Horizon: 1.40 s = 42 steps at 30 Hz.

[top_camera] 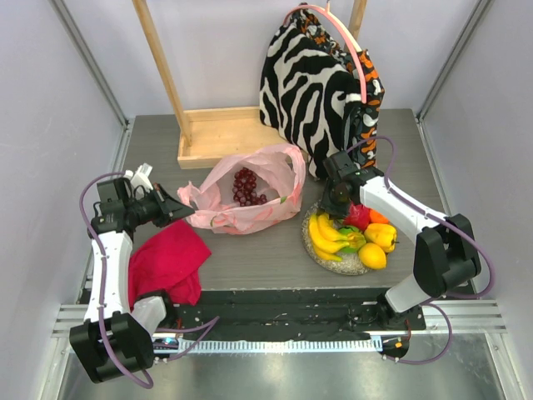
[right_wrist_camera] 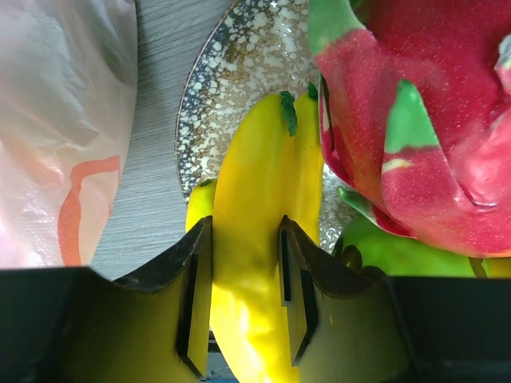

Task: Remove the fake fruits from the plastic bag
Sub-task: Place the fake fruit on the plate, then adjust the plastic bag at the center of the board.

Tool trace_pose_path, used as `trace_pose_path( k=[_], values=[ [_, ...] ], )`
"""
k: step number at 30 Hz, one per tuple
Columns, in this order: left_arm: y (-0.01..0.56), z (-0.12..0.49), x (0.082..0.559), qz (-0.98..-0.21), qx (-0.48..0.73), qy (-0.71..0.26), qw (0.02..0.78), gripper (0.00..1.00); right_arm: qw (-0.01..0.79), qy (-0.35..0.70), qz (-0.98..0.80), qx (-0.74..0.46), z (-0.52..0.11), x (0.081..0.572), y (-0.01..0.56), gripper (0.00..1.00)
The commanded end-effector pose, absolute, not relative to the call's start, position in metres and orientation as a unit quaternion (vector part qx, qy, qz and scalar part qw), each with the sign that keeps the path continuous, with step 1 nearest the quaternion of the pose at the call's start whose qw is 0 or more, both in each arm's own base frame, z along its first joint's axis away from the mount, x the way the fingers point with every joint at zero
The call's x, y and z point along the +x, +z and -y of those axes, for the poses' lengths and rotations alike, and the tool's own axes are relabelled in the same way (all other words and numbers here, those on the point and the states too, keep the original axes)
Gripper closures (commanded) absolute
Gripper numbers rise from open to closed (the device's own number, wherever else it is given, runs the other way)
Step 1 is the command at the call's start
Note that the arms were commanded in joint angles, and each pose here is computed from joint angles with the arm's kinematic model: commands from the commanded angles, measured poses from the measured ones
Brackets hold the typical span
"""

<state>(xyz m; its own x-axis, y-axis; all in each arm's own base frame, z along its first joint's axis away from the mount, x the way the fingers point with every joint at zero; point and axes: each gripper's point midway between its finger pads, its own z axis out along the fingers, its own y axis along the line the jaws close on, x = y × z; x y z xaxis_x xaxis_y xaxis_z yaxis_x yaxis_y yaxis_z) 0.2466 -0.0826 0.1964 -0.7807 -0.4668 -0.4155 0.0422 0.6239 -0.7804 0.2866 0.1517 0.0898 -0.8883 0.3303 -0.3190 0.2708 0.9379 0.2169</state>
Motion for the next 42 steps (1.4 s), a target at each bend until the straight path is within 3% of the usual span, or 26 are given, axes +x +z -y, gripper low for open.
trace_pose_path(
  k=[1,3,8,13,20,26,30,34,38,42],
  values=[
    [0.2,0.083,0.247,-0.844,-0.115,-0.416,0.319,1.0,0.215,0.101,-0.96,0.151,-0.158,0.3,0.111,0.78],
    [0.201,0.084,0.247,-0.843,-0.114,-0.417,0.32,1.0,0.219,0.112,-0.959,0.143,-0.162,0.301,0.114,0.65],
    [0.201,0.084,0.248,-0.842,-0.112,-0.421,0.317,1.0,0.228,0.14,-0.956,0.122,-0.172,0.303,0.125,0.52],
    [0.202,0.085,0.248,-0.841,-0.11,-0.423,0.32,1.0,0.244,0.14,-0.953,0.111,-0.173,0.309,0.137,0.3],
    [0.203,0.085,0.248,-0.84,-0.107,-0.423,0.322,1.0,0.266,0.166,-0.947,0.066,-0.182,0.312,0.166,0.21],
    [0.204,0.085,0.249,-0.839,-0.105,-0.423,0.324,1.0,0.294,0.201,-0.934,0.008,-0.201,0.314,0.201,0.0],
    [0.206,0.085,0.25,-0.838,-0.102,-0.424,0.328,1.0,0.325,0.236,-0.914,-0.047,-0.218,0.318,0.232,0.0],
    [0.208,0.086,0.246,-0.839,-0.104,-0.427,0.322,1.0,0.366,0.329,-0.847,-0.2,-0.277,0.29,0.28,0.0],
    [0.217,0.091,0.233,-0.838,-0.09,-0.429,0.326,1.0,0.433,0.393,-0.766,-0.266,-0.31,0.283,0.319,0.23],
    [0.221,0.098,0.218,-0.836,-0.088,-0.442,0.313,1.0,0.432,0.406,-0.753,-0.287,-0.336,0.289,0.316,0.39]
  ],
)
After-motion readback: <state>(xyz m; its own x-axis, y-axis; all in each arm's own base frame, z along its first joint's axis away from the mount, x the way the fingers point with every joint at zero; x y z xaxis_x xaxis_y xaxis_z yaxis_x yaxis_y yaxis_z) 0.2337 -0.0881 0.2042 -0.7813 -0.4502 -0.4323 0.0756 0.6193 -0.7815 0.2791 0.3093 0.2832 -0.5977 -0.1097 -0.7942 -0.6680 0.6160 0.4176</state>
